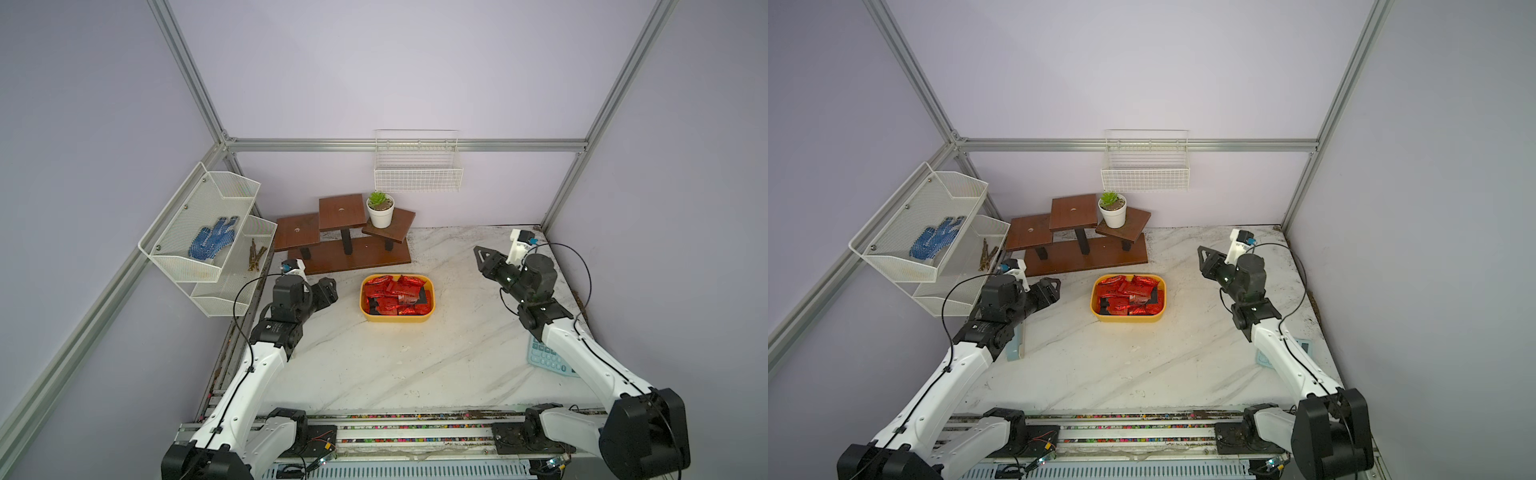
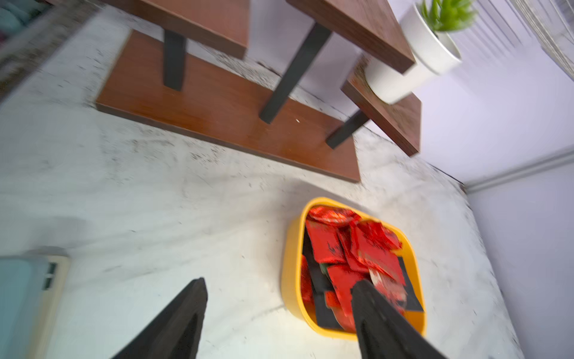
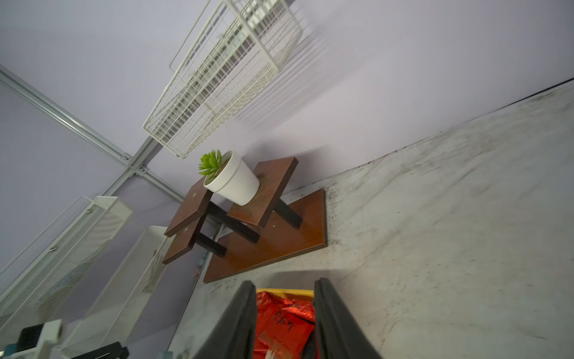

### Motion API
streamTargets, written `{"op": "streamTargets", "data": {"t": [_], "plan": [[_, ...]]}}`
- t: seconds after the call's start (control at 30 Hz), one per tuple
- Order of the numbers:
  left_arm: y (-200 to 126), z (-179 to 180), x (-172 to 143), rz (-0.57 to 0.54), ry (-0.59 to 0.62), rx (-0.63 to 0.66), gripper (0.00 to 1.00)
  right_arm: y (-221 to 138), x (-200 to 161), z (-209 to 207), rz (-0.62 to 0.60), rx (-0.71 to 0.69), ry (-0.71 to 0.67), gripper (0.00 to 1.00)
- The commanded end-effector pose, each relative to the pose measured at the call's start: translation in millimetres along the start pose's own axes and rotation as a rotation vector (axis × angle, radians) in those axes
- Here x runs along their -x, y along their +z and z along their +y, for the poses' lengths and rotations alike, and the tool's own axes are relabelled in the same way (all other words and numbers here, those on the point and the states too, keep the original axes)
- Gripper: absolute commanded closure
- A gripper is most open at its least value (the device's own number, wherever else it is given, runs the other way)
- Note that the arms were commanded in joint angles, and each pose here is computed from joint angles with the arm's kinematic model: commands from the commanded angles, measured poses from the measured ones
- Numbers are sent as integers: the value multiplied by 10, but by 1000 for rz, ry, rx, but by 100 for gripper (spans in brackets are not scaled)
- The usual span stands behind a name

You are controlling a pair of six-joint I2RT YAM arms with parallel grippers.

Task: Take the tea bags out of the storage box
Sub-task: Pick up the tea bag from the storage box.

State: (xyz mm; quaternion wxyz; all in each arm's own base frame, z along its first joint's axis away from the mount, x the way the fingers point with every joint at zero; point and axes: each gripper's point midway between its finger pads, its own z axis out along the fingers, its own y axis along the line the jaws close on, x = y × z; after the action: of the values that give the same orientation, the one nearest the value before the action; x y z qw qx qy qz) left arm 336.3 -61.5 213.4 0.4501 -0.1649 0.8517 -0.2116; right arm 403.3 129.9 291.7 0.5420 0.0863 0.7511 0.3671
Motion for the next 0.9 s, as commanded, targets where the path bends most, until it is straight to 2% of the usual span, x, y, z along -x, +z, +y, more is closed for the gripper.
{"op": "streamTargets", "data": {"t": [0.0,0.17,0.23,0.37,0.57,0.73,0.87], "plan": [[-60,-281,-405,163,-88,-139,24,179,-453,178,202,30,20,63],[-70,-443,-701,233,-67,-195,24,527,-782,277,365,9,-126,59],[-84,-456,-765,250,-63,-211,24,703,-1014,176,472,-27,-204,59],[-100,-434,-843,266,-58,-219,24,916,-1265,95,596,-89,-418,59],[-80,-437,-901,287,-58,-231,24,1132,-1486,28,619,-138,-637,52],[-66,-468,-911,304,-48,-242,24,1275,-1638,-107,650,-158,-702,50],[-30,-467,-916,311,-47,-239,24,1354,-1699,-121,657,-156,-737,43]]}}
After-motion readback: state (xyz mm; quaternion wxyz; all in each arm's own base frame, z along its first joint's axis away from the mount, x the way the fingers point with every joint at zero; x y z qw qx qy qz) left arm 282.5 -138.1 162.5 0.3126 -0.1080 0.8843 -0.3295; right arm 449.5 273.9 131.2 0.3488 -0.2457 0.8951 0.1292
